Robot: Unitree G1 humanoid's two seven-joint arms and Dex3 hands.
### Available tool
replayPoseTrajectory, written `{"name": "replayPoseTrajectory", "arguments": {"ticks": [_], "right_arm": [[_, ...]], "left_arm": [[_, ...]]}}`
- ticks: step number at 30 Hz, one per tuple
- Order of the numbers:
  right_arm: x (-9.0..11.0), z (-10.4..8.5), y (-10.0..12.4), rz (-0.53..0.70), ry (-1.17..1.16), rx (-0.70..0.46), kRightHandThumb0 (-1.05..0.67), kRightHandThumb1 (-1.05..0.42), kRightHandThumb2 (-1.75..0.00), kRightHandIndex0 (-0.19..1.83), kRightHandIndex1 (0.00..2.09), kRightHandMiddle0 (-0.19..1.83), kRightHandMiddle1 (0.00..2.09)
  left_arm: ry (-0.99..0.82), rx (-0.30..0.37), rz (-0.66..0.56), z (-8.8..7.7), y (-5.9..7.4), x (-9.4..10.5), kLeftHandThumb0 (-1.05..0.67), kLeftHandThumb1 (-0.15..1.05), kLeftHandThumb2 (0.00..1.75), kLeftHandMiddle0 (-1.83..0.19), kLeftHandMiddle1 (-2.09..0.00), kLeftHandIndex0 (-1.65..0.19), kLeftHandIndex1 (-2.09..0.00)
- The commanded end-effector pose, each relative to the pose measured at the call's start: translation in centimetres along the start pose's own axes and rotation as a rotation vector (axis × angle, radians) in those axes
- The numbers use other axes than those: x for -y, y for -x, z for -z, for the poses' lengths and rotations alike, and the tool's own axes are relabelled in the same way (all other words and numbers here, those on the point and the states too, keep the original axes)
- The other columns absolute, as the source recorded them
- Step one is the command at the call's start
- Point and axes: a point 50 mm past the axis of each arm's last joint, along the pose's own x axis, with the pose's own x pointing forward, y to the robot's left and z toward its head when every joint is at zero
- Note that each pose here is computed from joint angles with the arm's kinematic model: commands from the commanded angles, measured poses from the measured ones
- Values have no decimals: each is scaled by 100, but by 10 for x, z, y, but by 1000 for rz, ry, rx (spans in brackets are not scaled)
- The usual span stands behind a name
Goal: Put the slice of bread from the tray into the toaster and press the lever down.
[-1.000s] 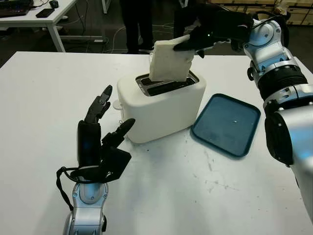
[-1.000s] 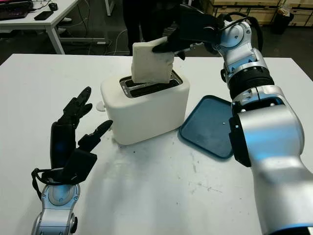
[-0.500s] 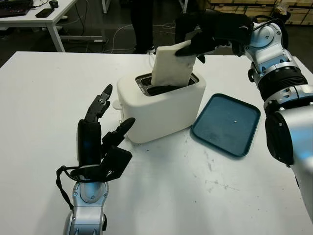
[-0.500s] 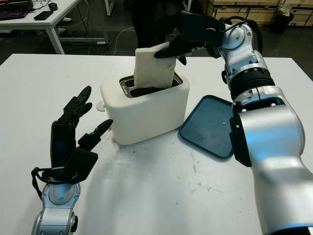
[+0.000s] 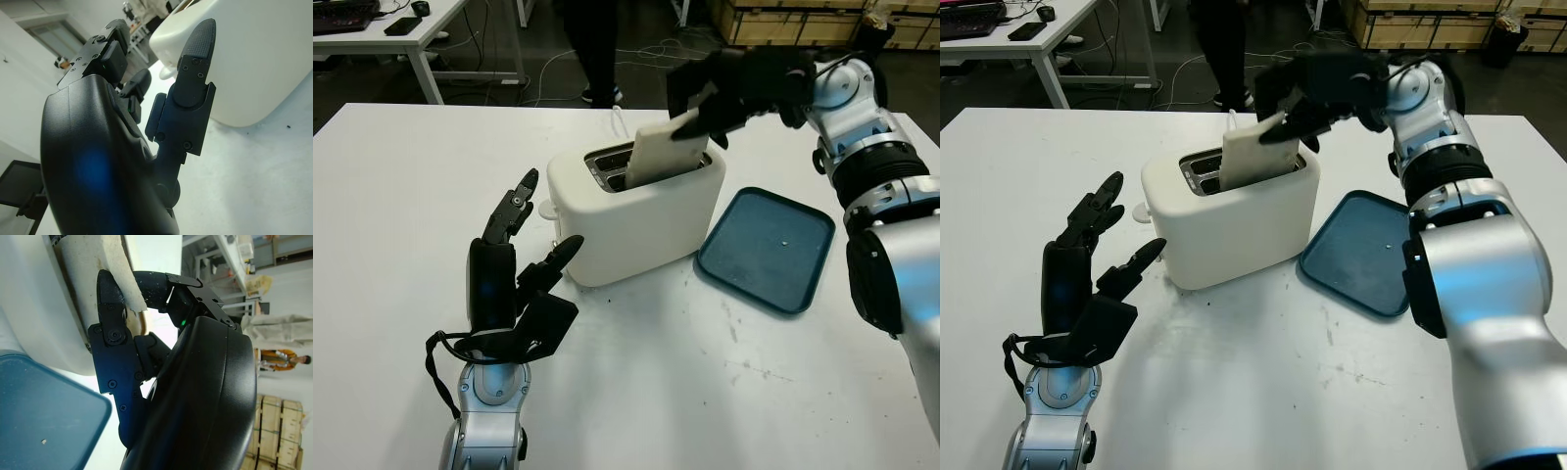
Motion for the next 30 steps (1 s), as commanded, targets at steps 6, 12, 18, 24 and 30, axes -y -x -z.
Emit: {"name": "replayPoseTrajectory", "arguments": {"ticks": [6, 12, 18, 24, 30], "right_arm": [[-5, 6, -1, -23, 53, -47, -51, -92, -28, 103, 175, 86, 175], [-16, 1, -9, -70, 70, -16, -46, -92, -27, 105, 175, 88, 175], [-26, -3, -17, -109, 21, 43, -45, -92, -28, 110, 175, 93, 175], [-32, -5, -22, -110, 12, 66, -47, -92, -29, 113, 175, 96, 175], [-36, -5, -25, -64, 103, 52, -54, -92, -21, 107, 175, 88, 175]], "left_arm": [[3, -2, -7, -1, -2, 1, -56, 92, 7, -27, -62, -45, -2], [7, -5, -4, -1, -1, 1, -54, 92, 6, -26, -62, -44, -1], [3, -2, -4, -1, 0, 3, -56, 92, 7, -26, -63, -44, -1], [5, -8, -4, 0, 2, 2, -56, 92, 7, -26, -62, -44, -1], [0, -4, -5, 0, 3, 1, -55, 92, 6, -26, -62, -44, -1]]}}
